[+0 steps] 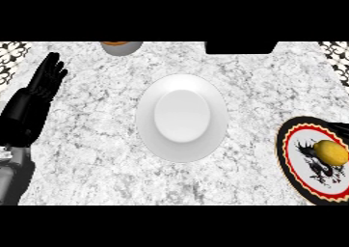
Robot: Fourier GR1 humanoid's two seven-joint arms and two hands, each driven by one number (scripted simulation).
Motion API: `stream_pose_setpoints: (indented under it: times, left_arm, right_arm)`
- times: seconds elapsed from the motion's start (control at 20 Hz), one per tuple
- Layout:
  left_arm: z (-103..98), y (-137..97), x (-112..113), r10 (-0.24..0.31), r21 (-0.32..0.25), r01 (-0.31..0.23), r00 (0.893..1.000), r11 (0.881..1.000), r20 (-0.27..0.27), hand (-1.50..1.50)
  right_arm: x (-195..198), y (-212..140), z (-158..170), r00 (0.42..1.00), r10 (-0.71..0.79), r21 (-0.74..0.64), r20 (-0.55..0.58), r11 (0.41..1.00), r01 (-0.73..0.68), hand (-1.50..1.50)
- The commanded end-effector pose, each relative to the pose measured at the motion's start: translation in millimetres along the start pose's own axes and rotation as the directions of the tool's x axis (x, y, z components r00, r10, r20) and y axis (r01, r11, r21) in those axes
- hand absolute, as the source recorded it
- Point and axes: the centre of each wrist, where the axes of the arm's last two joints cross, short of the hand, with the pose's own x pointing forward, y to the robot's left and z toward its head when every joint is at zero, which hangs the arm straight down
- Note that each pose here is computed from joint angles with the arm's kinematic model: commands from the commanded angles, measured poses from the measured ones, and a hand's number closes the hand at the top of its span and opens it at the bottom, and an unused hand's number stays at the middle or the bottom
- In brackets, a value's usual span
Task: Pick the lemon from the plate and place it in the plate
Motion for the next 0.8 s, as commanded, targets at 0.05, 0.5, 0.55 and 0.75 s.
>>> stream_pose_setpoints:
  times: [0.05, 0.5, 0.55, 0.75]
  left_arm:
    - [2, 0, 0, 0.005, 0.007, -0.005, 1.000, 1.000, -0.003, 0.00]
    - [-8, 3, 10, 0.005, -0.016, -0.005, 1.000, 1.000, 0.015, 0.00]
    - [9, -1, 5, 0.001, -0.016, -0.001, 1.000, 1.000, -0.001, 0.00]
    - [3, 2, 11, 0.013, -0.023, -0.013, 1.000, 1.000, -0.006, 0.00]
  right_arm:
    - [33, -51, 4, 0.951, 0.279, 0.206, -0.130, 0.946, -0.249, -1.50]
    - [48, -48, -15, 0.806, 0.529, 0.557, -0.265, 0.766, -0.320, -1.50]
    - [38, -34, -8, 0.798, 0.537, 0.582, -0.274, 0.753, -0.307, -1.50]
    - [25, -30, -14, 0.761, 0.580, 0.585, -0.292, 0.737, -0.338, -1.50]
